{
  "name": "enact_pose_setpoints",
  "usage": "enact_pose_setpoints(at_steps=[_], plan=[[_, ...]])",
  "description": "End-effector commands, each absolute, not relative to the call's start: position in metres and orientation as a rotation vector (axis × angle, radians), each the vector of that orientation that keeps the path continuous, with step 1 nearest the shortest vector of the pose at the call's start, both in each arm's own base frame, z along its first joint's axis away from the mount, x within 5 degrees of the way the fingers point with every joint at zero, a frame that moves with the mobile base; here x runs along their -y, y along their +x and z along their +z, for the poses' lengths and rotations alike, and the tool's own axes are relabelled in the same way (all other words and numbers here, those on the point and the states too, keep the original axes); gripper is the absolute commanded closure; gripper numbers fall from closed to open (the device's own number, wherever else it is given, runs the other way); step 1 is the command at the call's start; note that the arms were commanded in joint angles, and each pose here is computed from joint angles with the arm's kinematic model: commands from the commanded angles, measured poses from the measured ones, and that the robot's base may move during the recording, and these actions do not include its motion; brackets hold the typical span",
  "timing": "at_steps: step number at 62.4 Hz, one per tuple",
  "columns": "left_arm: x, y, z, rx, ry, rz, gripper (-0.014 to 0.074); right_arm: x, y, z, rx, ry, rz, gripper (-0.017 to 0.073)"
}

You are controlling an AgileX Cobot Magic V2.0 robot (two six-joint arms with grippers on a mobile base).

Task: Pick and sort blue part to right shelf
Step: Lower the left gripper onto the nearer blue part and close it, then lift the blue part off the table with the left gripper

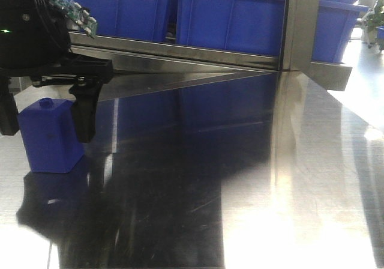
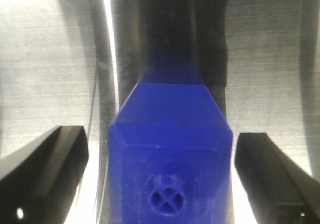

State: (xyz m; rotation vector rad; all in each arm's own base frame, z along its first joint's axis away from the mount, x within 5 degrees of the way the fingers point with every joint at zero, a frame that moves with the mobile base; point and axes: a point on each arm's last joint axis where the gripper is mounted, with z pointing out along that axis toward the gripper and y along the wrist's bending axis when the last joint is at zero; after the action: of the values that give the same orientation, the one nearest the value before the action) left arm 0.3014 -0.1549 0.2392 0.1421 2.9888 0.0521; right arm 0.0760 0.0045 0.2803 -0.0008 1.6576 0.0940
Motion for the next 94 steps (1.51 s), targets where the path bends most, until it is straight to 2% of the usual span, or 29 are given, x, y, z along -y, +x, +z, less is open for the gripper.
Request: enact_pose_setpoints(at_steps=[1,11,24,41,54,64,94], plan=[[0.155,0.300,0.259,-2.923,0.122,0.002,0.0071,-0.005,0.076,0.300,-1.530,-0.018,0.087,0.0120],[0.155,0.300,0.259,-2.923,0.122,0.002,0.0181,-0.005,0.076,0.300,-1.530,-0.018,0.087,0.0120],[0.154,0.300,0.260,-2.921,0.122,0.000,0.0262,-0.005,0.076,0.300,-1.530,-0.018,0.087,0.0120],[0.153,0.291,0.281,-2.874,0.136,-0.097,0.0302,-0.005,0.076,0.300,-1.530,-0.018,0.087,0.0120],[0.150,0.275,0.293,-2.793,0.353,-0.313,0.0302,-0.005,0.076,0.300,-1.530,-0.018,0.087,0.0120],[0.135,0.264,0.299,-2.661,0.366,-0.383,0.0302,-0.005,0.076,0.300,-1.530,-0.018,0.087,0.0120],[0.070,0.216,0.317,-2.143,0.190,-0.304,0.0302,-0.005,0.076,0.300,-1.530,-0.018,0.087,0.0120]])
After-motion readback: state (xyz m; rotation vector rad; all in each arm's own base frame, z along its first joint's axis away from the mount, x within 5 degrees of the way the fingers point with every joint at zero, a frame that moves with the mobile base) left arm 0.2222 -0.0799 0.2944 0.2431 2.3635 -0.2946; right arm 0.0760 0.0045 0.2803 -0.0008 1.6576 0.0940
